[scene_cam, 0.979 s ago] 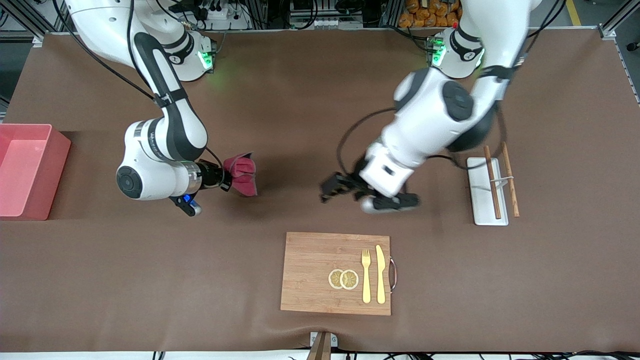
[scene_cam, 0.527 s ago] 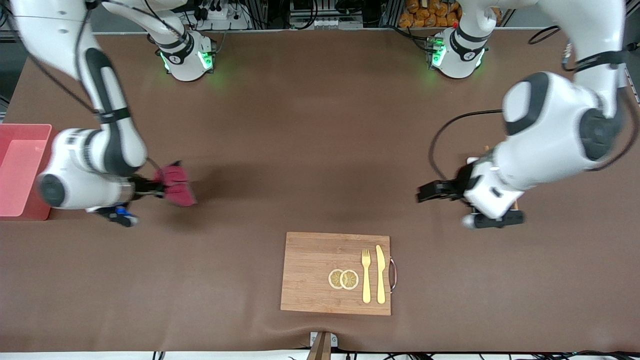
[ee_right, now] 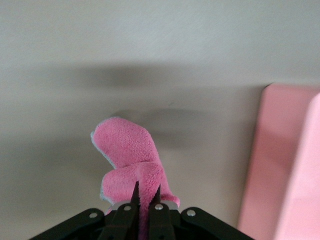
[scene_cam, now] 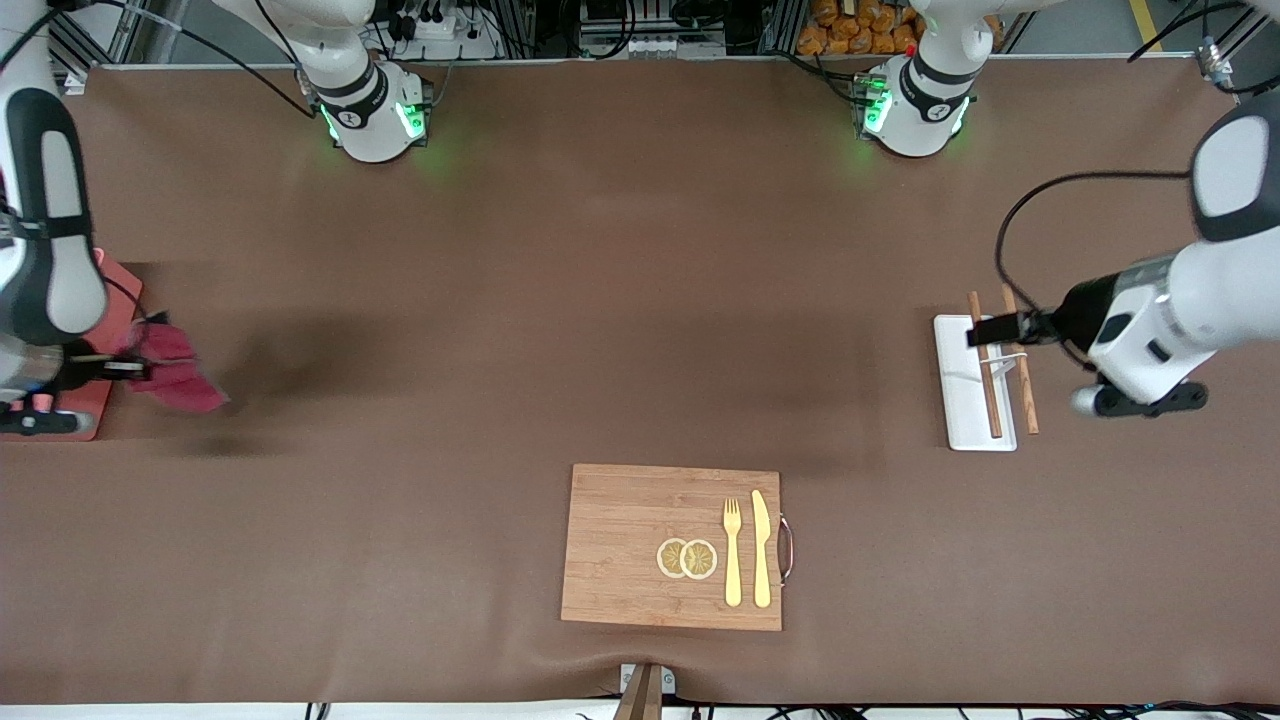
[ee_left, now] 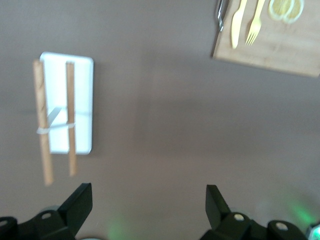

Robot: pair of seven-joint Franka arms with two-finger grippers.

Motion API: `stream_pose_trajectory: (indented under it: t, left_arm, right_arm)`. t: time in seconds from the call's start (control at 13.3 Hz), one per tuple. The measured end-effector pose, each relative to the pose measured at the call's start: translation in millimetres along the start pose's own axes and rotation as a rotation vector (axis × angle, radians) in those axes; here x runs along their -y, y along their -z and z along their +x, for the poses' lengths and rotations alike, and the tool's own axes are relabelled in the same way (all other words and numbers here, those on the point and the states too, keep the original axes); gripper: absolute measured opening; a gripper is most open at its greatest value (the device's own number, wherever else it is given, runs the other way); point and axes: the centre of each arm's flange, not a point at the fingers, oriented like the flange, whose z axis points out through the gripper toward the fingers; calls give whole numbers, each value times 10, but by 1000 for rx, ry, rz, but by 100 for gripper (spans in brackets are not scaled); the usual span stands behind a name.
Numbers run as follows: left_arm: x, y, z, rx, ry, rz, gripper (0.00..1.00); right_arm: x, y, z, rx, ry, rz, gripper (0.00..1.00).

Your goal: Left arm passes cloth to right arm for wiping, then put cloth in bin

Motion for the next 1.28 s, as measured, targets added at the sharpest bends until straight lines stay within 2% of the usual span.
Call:
stream_pose_trajectory:
  t: [0.15, 0.3, 0.53, 0.68, 0.98, 1.28]
  left_arm:
    - [-35, 166, -222, 1, -9, 19, 100]
    - [-110, 273, -385, -28, -26, 83, 100]
    - [-324, 336, -548, -74, -75, 220, 100]
    - [-422, 346, -596, -88, -95, 250, 100]
    - [-288, 432, -592, -97, -139, 263, 100]
    - [-238, 683, -771, -141, -175, 269, 100]
  right_arm:
    - [-32, 24, 29, -31, 27, -17, 6]
    - [83, 7, 68, -24, 46, -11, 6]
    - [464, -48, 127, 40, 9, 13, 6]
    - [988, -105, 238, 60, -49, 19, 6]
    - [2847, -41, 374, 93, -267, 43, 6]
    - [4922, 200, -27, 81, -470, 53, 6]
